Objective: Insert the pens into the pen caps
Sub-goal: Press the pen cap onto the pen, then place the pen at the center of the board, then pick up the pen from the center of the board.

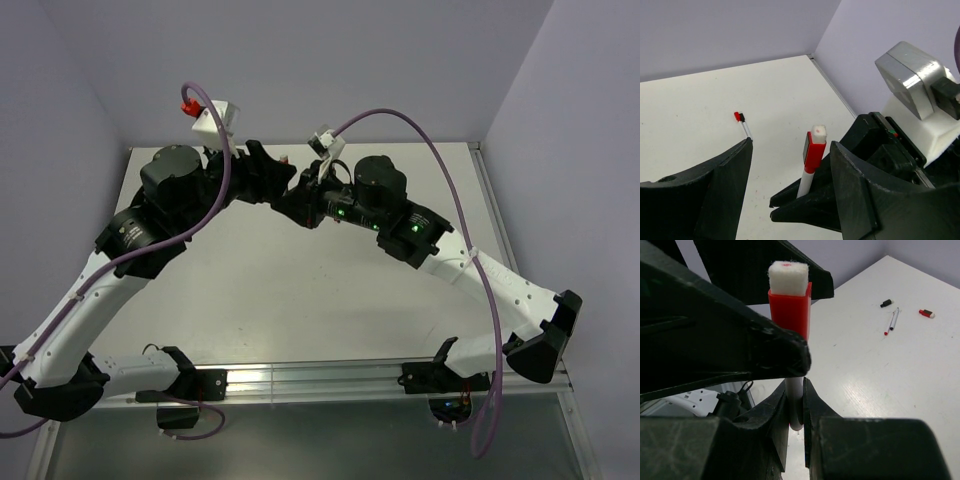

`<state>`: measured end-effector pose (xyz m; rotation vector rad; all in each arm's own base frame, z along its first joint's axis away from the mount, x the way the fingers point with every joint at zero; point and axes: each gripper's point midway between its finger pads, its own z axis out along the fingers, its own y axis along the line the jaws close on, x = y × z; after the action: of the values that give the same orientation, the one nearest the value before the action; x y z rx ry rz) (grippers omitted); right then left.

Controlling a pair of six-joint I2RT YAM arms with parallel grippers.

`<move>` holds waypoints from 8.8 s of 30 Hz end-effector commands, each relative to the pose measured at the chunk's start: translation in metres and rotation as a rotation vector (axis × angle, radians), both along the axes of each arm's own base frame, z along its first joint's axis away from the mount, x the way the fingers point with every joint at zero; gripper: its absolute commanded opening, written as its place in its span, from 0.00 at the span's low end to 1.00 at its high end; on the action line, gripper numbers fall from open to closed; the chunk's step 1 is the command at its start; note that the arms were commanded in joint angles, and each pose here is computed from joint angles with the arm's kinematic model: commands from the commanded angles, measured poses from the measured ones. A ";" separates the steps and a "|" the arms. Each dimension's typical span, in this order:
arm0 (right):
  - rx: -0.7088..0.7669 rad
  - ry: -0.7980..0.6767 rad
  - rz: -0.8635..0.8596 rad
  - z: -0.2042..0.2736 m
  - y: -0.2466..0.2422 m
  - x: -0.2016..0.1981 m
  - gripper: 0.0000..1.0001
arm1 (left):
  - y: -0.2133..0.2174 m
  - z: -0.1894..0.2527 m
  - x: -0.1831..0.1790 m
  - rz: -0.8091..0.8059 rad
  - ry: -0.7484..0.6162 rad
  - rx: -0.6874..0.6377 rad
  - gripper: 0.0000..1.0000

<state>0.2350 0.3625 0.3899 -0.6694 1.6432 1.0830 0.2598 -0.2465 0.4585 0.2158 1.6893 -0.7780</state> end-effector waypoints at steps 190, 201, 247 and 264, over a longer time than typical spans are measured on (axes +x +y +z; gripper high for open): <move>0.064 -0.066 -0.542 -0.022 -0.202 -0.039 0.56 | -0.090 -0.321 0.265 0.215 0.490 0.285 0.04; 0.046 -0.071 -0.549 -0.025 -0.205 -0.039 0.57 | -0.111 -0.353 0.282 0.186 0.521 0.250 0.07; 0.147 -0.017 -0.484 -0.024 -0.163 -0.017 0.86 | 0.209 -0.292 0.286 1.050 0.590 0.105 0.43; 0.086 -0.008 -0.491 -0.040 -0.160 -0.007 0.69 | 0.259 -0.373 0.273 1.147 0.773 0.090 0.34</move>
<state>0.2240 0.2033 0.3416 -0.2002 1.6764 0.7818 0.5209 0.0176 0.0767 -1.0390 2.1633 0.1687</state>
